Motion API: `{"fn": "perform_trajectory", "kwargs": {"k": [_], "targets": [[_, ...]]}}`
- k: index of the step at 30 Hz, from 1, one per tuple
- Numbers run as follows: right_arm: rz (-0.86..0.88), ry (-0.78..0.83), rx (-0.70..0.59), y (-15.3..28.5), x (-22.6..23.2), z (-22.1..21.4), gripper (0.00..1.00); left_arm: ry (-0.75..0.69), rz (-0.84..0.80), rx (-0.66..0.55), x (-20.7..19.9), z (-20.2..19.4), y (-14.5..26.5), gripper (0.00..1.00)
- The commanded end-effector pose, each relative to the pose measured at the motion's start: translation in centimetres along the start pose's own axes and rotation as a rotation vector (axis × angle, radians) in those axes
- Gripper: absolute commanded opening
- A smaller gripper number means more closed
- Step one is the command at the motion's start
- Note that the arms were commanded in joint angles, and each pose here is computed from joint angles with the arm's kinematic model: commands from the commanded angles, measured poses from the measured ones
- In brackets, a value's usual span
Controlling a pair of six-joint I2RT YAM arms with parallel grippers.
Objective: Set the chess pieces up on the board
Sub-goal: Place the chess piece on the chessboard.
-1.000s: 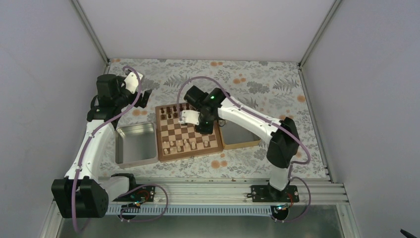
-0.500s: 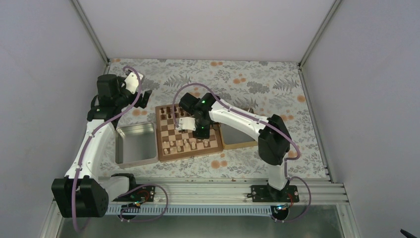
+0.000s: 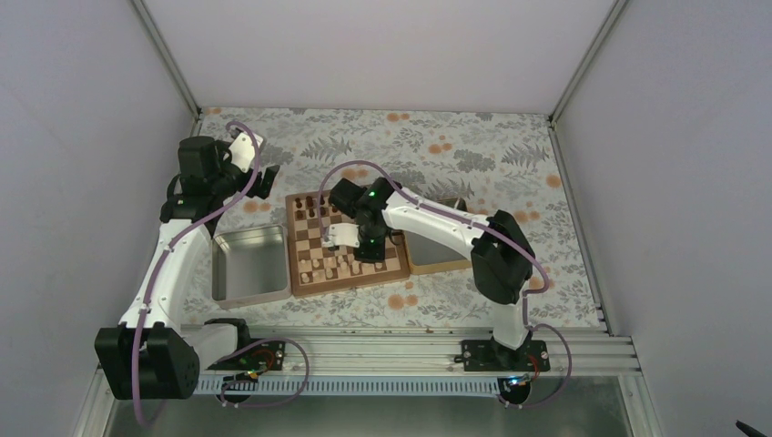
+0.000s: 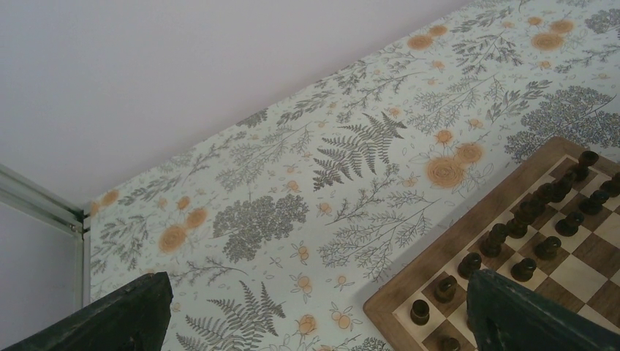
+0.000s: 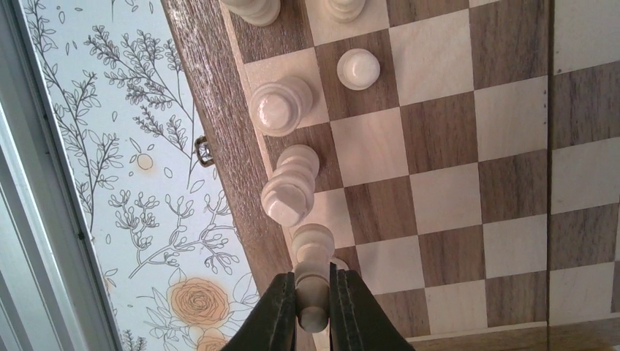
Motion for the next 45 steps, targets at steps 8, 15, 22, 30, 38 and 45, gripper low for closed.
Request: {"fn": "perform_trajectory", "kwargs": {"k": [8, 15, 22, 30, 38, 45], "targets": [[0.029, 0.004, 0.014, -1.7, 0.5, 0.4, 0.07, -0.002, 0.002, -0.004, 0.1, -0.1, 0.0, 1.00], [0.025, -0.003, 0.046, -2.2, 0.4, -0.2, 0.08, -0.003, -0.001, -0.005, 0.1, -0.1, 0.0, 1.00], [0.024, -0.004, 0.064, -2.8, 0.3, -0.3, 0.08, -0.004, -0.001, -0.010, 0.0, 0.0, 0.1, 1.00], [0.022, -0.006, 0.070, -3.0, 0.1, -0.2, 0.09, -0.004, 0.002, -0.009, 0.1, 0.0, 0.1, 1.00], [0.008, -0.007, 0.073, -2.9, -0.1, -0.3, 0.13, -0.004, 0.000, -0.009, 0.1, 0.0, 0.1, 1.00], [0.003, -0.011, 0.052, -2.0, -0.2, -0.2, 0.27, -0.005, -0.001, -0.008, 0.0, -0.1, 0.1, 1.00]]}}
Point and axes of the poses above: each gripper's point midway between its finger pads, its own y axis back along the fingers, its own x axis along the line the jaws close on, z = x × y, the point moved 4 cm from there along y, back along the fingers, and after that the axes turned 5 degrees about y, right-handed, at the moved point
